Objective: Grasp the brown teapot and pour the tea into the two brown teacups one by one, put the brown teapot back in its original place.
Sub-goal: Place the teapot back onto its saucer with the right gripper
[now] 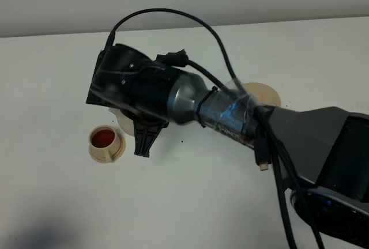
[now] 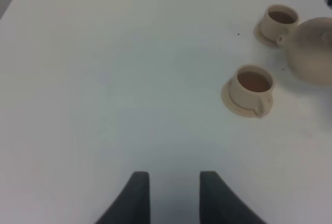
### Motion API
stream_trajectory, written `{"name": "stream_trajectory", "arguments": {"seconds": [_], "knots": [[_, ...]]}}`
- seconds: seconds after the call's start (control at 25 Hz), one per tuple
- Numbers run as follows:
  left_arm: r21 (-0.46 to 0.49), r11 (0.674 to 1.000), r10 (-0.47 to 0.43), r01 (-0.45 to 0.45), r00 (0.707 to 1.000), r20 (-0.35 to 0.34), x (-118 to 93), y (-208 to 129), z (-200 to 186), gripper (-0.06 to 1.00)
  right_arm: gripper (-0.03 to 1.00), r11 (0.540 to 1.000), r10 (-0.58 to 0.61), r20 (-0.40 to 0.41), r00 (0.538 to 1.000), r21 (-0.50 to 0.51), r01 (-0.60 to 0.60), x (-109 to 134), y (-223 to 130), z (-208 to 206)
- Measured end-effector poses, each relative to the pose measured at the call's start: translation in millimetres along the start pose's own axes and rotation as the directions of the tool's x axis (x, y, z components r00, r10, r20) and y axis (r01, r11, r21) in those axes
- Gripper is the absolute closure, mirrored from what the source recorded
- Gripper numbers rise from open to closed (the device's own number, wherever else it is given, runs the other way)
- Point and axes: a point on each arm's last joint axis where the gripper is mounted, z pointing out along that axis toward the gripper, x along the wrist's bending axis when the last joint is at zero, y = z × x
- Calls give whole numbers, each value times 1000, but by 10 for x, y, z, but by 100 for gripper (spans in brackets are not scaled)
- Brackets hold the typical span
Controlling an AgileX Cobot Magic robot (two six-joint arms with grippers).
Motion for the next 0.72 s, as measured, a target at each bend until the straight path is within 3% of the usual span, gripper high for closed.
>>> {"name": "stream_trajectory", "arguments": {"seconds": [0.28, 0.56, 0.72], "knots": [[0, 1000, 0, 0, 1000, 0, 0, 0, 0, 66, 84, 991, 130, -167, 977, 9, -130, -129, -136, 97], [0, 1000, 0, 0, 1000, 0, 0, 0, 0, 66, 84, 991, 136, -203, 970, 47, -129, -90, -206, 170], [0, 1000, 0, 0, 1000, 0, 0, 0, 0, 66, 84, 984, 176, -208, 962, 15, -177, -257, -269, 14]]}}
